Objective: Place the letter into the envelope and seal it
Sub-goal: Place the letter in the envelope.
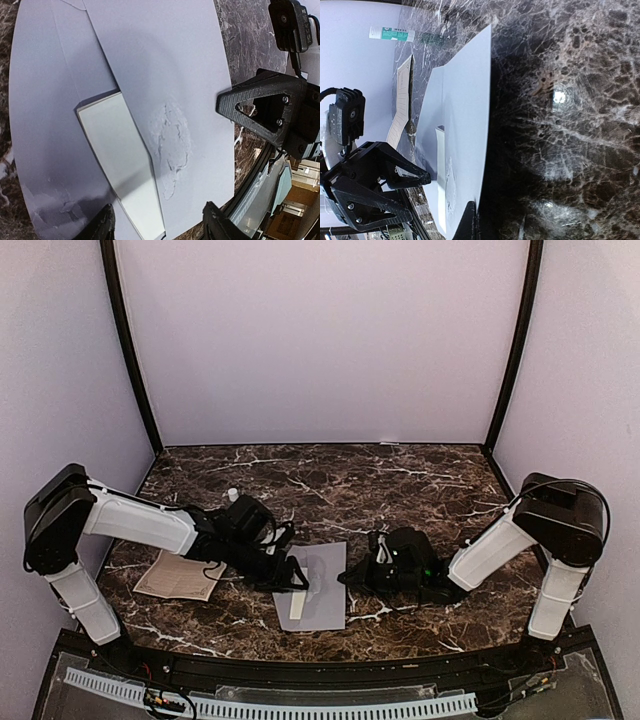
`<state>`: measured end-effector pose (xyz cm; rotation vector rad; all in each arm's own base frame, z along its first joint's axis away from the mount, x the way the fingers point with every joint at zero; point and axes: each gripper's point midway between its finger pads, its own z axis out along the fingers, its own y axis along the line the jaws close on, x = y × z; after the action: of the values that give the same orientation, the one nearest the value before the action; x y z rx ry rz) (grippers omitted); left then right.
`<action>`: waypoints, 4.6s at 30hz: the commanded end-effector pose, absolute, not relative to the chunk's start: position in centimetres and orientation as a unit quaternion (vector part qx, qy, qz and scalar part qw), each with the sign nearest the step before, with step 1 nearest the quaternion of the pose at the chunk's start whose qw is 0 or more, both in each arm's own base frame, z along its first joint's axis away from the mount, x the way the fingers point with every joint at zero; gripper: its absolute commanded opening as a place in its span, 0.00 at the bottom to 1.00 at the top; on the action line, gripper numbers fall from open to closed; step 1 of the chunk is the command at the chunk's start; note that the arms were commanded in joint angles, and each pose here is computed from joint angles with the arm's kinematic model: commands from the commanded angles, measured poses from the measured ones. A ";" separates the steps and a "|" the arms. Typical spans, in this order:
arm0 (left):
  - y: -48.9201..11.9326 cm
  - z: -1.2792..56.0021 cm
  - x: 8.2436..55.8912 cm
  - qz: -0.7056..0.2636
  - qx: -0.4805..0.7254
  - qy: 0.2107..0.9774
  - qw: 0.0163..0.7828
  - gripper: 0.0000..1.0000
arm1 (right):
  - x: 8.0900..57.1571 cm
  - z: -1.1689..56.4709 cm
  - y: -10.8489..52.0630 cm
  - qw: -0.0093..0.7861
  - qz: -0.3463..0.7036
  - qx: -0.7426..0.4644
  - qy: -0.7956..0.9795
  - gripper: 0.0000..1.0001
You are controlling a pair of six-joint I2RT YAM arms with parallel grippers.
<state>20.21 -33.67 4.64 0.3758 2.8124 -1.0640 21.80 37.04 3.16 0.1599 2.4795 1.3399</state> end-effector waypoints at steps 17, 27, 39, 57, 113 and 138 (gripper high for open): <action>-34.9 3.2 19.5 -0.384 0.114 0.916 0.026 0.59 | 22.2 3.4 37.4 0.160 0.469 0.052 0.867 0.00; -36.1 3.5 19.7 -0.405 0.114 0.907 0.022 0.59 | 22.2 3.4 37.5 0.159 0.469 0.051 0.867 0.00; -36.8 3.7 19.8 -0.411 0.118 0.904 0.024 0.59 | 22.1 3.3 37.4 0.159 0.467 0.053 0.868 0.00; -34.5 4.3 20.7 -0.353 0.105 0.927 0.066 0.63 | 22.1 3.2 36.8 0.163 0.461 0.060 0.870 0.00; -38.4 2.6 20.1 -0.400 0.076 0.913 0.014 0.72 | 22.0 3.6 37.5 0.167 0.460 0.051 0.871 0.00; -24.5 11.0 26.8 -0.255 0.036 0.941 0.220 0.81 | 23.5 4.9 34.7 0.221 0.408 0.053 0.884 0.61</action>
<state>25.59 -29.27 10.77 0.1320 2.6166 -0.8795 22.69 35.53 3.64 0.1671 2.4790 1.1946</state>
